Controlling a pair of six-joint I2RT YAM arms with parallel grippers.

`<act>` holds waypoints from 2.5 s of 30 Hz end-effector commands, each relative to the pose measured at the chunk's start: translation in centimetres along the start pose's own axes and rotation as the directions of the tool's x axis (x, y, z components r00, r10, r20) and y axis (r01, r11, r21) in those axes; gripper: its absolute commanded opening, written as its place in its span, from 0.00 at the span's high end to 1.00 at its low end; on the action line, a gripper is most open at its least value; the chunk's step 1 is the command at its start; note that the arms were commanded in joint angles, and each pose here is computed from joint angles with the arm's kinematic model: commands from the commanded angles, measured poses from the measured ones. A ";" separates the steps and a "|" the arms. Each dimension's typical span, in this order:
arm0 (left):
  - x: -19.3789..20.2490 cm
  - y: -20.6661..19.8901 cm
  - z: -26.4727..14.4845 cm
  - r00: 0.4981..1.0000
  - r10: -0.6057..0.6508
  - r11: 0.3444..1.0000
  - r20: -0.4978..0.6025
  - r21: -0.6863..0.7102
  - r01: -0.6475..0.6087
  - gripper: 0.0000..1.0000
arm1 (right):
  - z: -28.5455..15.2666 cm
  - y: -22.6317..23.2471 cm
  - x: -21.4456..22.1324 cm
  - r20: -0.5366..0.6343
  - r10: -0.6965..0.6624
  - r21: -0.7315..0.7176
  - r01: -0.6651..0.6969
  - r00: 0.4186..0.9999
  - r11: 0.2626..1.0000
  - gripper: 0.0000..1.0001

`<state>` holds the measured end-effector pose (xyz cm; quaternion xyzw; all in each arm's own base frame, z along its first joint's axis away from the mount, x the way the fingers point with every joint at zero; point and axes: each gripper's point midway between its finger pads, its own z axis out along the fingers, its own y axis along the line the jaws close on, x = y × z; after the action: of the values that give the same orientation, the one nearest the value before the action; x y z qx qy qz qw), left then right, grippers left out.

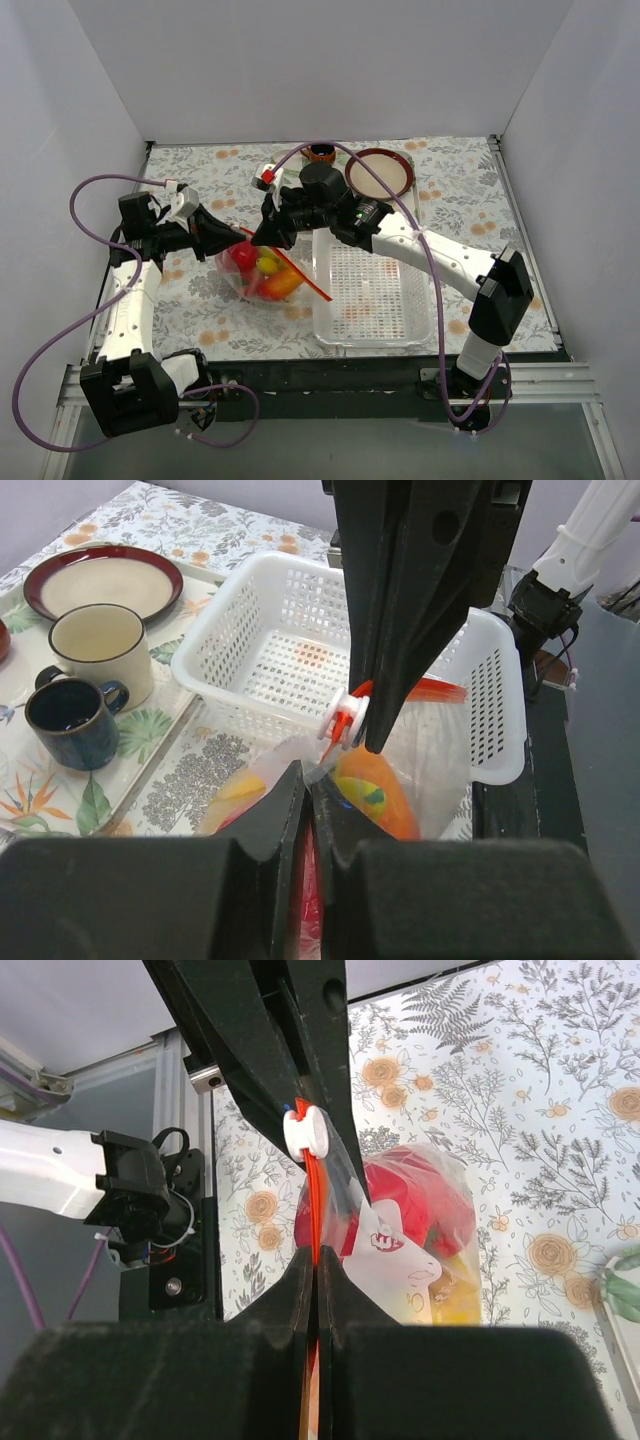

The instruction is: Open the zip-top bag and remove the fake food

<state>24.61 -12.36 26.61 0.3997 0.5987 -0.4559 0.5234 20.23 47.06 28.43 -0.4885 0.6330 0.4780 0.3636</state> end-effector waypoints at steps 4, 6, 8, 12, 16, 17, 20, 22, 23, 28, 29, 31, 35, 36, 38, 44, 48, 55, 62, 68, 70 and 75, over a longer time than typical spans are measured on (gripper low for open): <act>-3.0 -4.6 -0.2 0.991 0.021 0.968 0.132 0.244 -0.054 1.00 | -2.1 0.8 -3.2 0.066 -0.092 0.049 0.089 0.994 0.995 0.88; -2.9 -4.7 -0.3 0.991 0.019 0.969 0.131 0.242 -0.050 1.00 | -2.3 -0.1 -3.7 0.071 -0.117 0.108 0.109 0.991 0.988 0.69; -2.8 -4.9 -0.3 0.991 0.028 0.969 0.132 0.241 -0.059 1.00 | -2.5 -0.6 -4.8 0.086 -0.160 0.146 0.146 0.983 0.978 0.62; -2.3 -5.2 -0.2 0.991 0.016 0.969 0.130 0.244 -0.047 1.00 | -2.0 -0.4 -7.3 0.125 -0.204 0.145 0.186 0.971 0.972 0.51; -2.0 -5.3 -0.3 0.992 0.010 0.970 0.129 0.241 -0.041 1.00 | -0.8 0.0 -7.2 0.112 -0.200 0.097 0.189 0.973 0.977 0.50; -2.0 -5.3 -0.2 0.992 0.007 0.969 0.129 0.244 -0.038 1.00 | -0.5 0.3 -7.0 0.111 -0.198 0.080 0.190 0.974 0.979 0.50; -1.9 -5.1 -0.3 0.992 -0.001 0.970 0.127 0.242 -0.031 1.00 | 0.3 0.8 -6.3 0.096 -0.196 0.050 0.192 0.976 0.980 0.50; -1.8 -5.1 -0.3 0.992 -0.008 0.970 0.127 0.242 -0.023 1.00 | 0.7 0.8 -5.5 0.073 -0.203 0.045 0.200 0.976 0.979 0.50; -1.8 -5.2 -0.3 0.992 -0.007 0.970 0.128 0.244 -0.025 1.00 | 0.7 0.9 -5.5 0.069 -0.207 0.045 0.204 0.976 0.978 0.50; -1.7 -5.2 -0.3 0.992 -0.007 0.970 0.128 0.244 -0.025 1.00 | 1.3 0.8 -4.8 0.026 -0.223 0.029 0.223 0.974 0.974 0.49; -1.7 -5.3 -0.2 0.992 -0.008 0.969 0.127 0.245 -0.023 1.00 | 1.5 0.6 -4.6 0.019 -0.227 0.026 0.227 0.974 0.974 0.49; -1.7 -5.2 -0.3 0.992 -0.008 0.970 0.127 0.242 -0.023 1.00 | 1.6 1.1 -5.0 0.022 -0.231 0.007 0.231 0.973 0.973 0.49; -1.8 -5.3 -0.2 0.992 -0.007 0.969 0.126 0.244 -0.024 1.00 | 1.7 1.2 -5.3 0.028 -0.234 -0.002 0.234 0.972 0.972 0.55; -1.8 -5.3 -0.3 0.992 -0.007 0.970 0.126 0.243 -0.024 1.00 | 1.7 1.1 -5.3 0.026 -0.232 -0.002 0.232 0.972 0.973 0.56; -1.8 -5.3 -0.3 0.992 -0.010 0.970 0.125 0.243 -0.021 1.00 | 1.7 1.2 -5.3 0.024 -0.233 -0.004 0.233 0.972 0.972 0.61; -1.7 -5.3 -0.2 0.992 -0.008 0.970 0.125 0.243 -0.023 1.00 | 1.5 1.1 -5.7 0.030 -0.236 0.006 0.236 0.971 0.972 0.69; -1.9 -5.4 -0.3 0.992 -0.008 0.970 0.124 0.244 -0.023 1.00 | 1.5 1.1 -5.8 0.030 -0.238 0.008 0.238 0.971 0.971 0.78; -2.2 -5.5 -0.3 0.992 0.000 0.969 0.122 0.244 -0.030 1.00 | 1.7 0.9 -5.6 0.019 -0.231 0.009 0.231 0.973 0.973 0.93; -2.3 -5.6 -0.3 0.993 0.003 0.968 0.120 0.247 -0.033 1.00 | 1.1 0.2 -5.8 0.017 -0.227 0.036 0.226 0.974 0.973 0.99; -2.8 -5.0 -0.3 0.994 -0.014 0.968 0.111 0.249 -0.014 1.00 | -0.3 -0.7 -3.8 -0.020 -0.207 0.083 0.208 0.978 0.975 0.99; -3.2 -4.6 -0.3 0.994 -0.019 0.969 0.107 0.248 -0.008 1.00 | -0.7 -1.0 -2.9 -0.028 -0.200 0.100 0.201 0.979 0.974 0.99; -3.8 -4.4 -0.3 0.994 0.000 0.968 0.110 0.251 -0.028 1.00 | -2.8 -1.7 0.9 -0.066 -0.157 0.138 0.165 0.985 0.977 0.99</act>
<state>24.65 -12.52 25.90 0.3709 0.6227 -0.4699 0.5038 21.23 47.26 28.40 -0.5412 0.6092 0.4053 0.4143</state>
